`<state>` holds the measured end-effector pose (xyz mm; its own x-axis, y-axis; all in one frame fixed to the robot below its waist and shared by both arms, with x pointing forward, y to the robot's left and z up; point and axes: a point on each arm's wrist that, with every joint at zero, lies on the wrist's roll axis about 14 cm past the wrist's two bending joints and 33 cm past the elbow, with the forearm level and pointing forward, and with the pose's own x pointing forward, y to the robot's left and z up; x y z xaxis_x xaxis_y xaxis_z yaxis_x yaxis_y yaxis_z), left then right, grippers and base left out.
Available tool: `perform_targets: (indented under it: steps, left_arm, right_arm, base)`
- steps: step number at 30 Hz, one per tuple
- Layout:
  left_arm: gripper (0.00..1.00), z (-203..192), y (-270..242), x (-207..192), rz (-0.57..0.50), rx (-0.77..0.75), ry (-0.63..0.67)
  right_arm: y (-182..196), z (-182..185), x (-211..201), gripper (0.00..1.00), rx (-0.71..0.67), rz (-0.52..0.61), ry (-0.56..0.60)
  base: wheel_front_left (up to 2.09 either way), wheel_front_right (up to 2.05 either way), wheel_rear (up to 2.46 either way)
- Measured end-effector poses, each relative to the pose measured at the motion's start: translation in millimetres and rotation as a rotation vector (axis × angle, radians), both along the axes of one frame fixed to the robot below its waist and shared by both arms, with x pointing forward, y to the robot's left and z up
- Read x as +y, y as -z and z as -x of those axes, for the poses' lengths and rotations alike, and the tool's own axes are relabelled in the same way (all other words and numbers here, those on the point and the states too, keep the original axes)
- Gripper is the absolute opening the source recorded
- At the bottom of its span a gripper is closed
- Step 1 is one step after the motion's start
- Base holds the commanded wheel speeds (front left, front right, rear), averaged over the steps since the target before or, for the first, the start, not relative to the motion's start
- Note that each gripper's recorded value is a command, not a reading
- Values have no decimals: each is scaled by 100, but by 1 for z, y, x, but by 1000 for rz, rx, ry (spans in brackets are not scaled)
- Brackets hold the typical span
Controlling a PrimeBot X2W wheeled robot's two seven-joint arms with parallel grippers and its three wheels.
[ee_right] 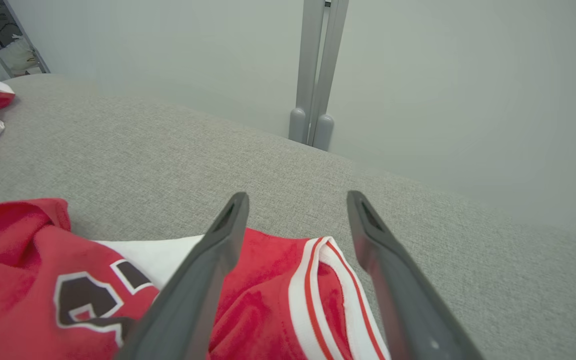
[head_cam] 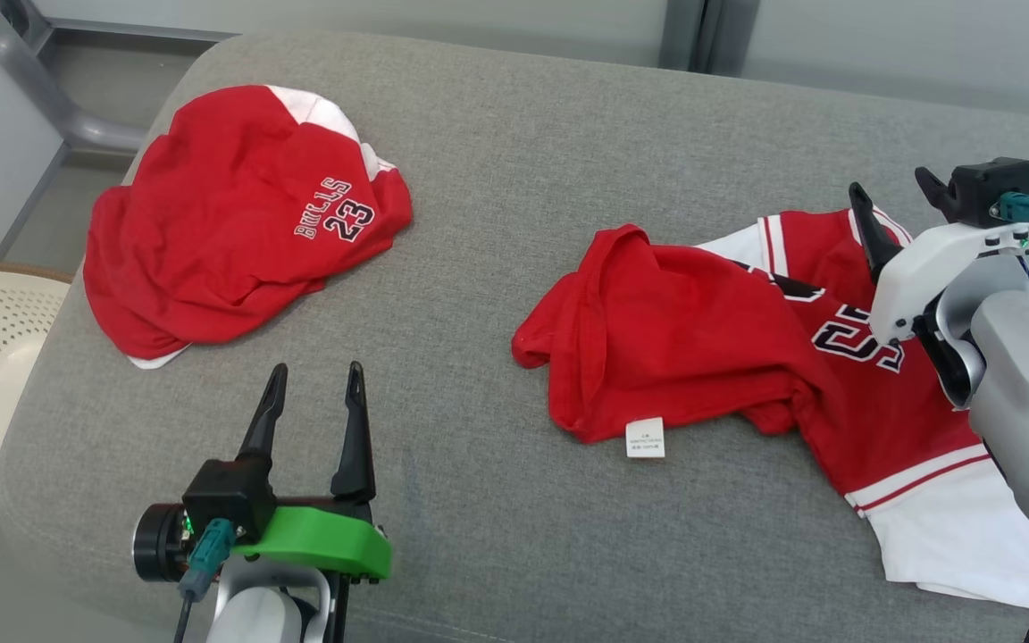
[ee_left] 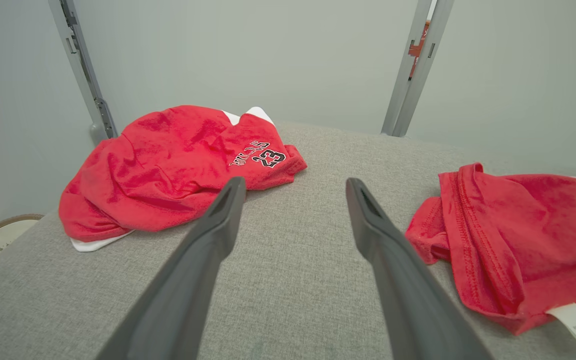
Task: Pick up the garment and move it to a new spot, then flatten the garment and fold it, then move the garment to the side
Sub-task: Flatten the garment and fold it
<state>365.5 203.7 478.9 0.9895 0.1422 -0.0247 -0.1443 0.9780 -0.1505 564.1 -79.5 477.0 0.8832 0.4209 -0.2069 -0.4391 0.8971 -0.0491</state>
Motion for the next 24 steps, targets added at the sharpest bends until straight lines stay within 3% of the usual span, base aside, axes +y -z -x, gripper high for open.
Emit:
perform_targets:
  steps: [8, 24]
  left_arm:
    - [100, -1, -2, -4, -12, -10, 22]
    - [100, -16, -8, -30, -38, -41, 126]
  right_arm:
    - [-49, 21, -20, 100, -174, -77, -2]
    - [-42, 127, -101, 100, -245, -232, 250]
  base:
    - [0, 0, 0]
    - [0, 0, 0]
